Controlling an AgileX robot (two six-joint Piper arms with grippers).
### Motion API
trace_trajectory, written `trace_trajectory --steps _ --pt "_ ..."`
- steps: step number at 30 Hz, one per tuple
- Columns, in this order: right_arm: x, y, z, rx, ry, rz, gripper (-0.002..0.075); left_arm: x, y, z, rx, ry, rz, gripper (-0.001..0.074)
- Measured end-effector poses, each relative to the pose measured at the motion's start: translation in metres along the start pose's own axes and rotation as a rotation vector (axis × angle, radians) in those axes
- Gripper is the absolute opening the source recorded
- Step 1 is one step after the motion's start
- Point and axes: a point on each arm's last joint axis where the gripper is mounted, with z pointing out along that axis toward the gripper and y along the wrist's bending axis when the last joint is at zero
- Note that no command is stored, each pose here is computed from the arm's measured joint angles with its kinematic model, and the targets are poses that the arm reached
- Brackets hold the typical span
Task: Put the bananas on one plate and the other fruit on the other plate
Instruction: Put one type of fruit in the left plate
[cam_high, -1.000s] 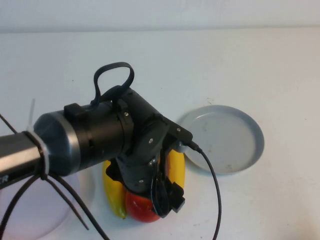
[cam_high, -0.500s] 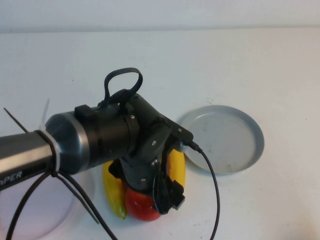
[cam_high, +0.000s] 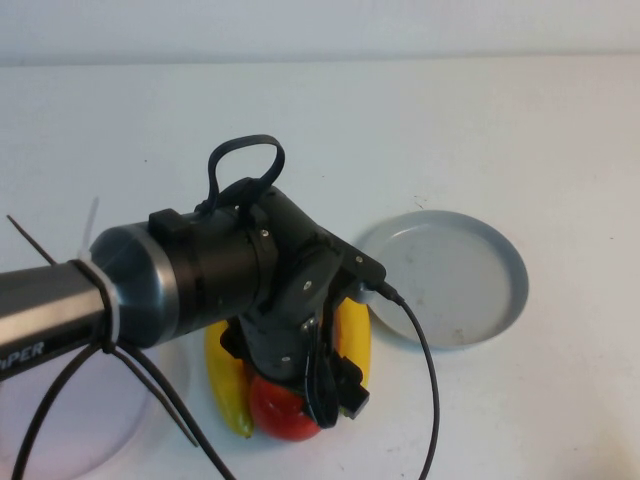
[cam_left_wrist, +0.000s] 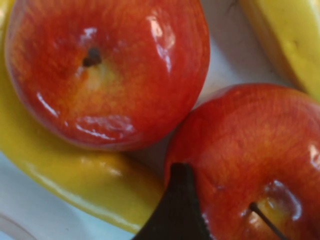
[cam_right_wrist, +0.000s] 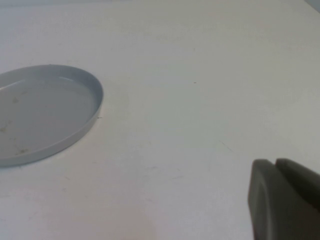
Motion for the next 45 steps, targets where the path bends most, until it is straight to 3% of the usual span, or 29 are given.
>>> trace_trajectory --steps 10,17,21,29,33,40,45 --pt "0.0 0.0 0.0 0.0 0.0 0.0 -0.0017 0.005 0.001 -0.003 -0.012 0.062 -0.001 0.0543" --pt "0.0 0.0 0.0 0.0 0.0 0.0 -0.0017 0.007 0.008 -0.049 -0.012 0.003 -0.024 0.0543" --pt "0.0 0.0 0.0 0.0 0.0 0.0 -0.0017 0.014 0.03 -0.066 -0.02 -0.011 -0.096 0.0542" --pt "0.0 0.0 0.0 0.0 0.0 0.0 -0.0017 0.029 0.118 -0.063 -0.145 0.04 -0.333 0.0542" --pt "0.0 0.0 0.0 0.0 0.0 0.0 -0.0017 0.039 0.147 -0.057 -0.176 0.073 -0.417 0.0542" --pt "0.0 0.0 0.0 0.0 0.0 0.0 -0.0017 0.064 0.158 -0.027 -0.169 0.179 -0.467 0.0542" --pt "0.0 0.0 0.0 0.0 0.0 0.0 -0.0017 0.07 0.162 -0.011 -0.148 0.156 -0.447 0.0542"
